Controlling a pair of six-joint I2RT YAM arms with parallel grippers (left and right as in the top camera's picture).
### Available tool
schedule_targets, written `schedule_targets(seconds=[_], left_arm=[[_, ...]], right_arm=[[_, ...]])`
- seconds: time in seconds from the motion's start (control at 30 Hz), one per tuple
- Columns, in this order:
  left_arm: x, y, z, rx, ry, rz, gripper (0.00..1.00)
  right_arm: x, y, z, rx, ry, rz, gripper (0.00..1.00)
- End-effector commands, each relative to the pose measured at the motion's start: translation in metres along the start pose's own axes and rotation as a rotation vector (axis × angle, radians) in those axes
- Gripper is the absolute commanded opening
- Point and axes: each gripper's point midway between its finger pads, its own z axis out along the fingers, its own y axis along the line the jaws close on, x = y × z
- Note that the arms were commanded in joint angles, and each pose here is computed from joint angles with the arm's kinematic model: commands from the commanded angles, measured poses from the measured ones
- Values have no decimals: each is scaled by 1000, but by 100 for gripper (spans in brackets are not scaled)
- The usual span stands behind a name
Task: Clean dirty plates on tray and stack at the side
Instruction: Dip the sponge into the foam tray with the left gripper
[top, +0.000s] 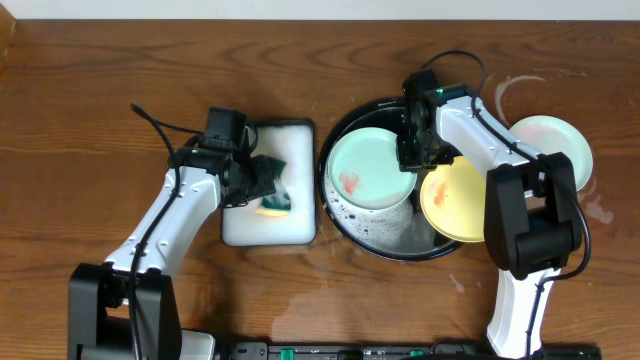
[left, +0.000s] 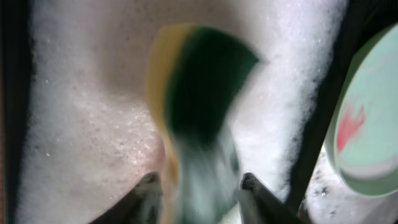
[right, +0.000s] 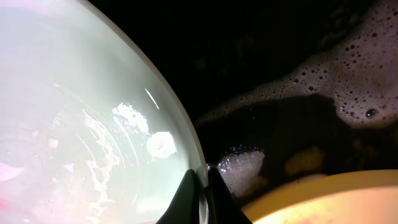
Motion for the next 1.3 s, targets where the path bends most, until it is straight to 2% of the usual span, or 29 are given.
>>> schedule_targets(seconds=[0.0,0.27,0.4,0.6,0.73,0.93,1.1,1.2,1.27], left_arm=[[-10,1,-4,-27,-37,29,56],[-19,1,-9,-43,-66,113,57],[-26,15,-9,-136,-97,156,61],[-19,14,4,-146,-57,184,62],[-11,9,24,-155,-10,256,66],[-13,27,35,-314,-22,294,66],[-16,27,34,-323,-36,296,64],[-17,26,34,-320,-42,293,56],[-17,26,34,-319,-43,292,55]], right_arm=[[5,-9,8,62,19,-30,1],[5,-9,8,62,18,-30,1],[5,-9,8,62,18,-30,1],[5,-9,8,62,18,-30,1],[5,-10,8,62,19,-30,1],[6,-10,8,62,21,-30,1],[5,-10,8,63,21,-30,1],[5,-10,8,63,21,-30,1],[5,-10,8,63,21,-30,1]])
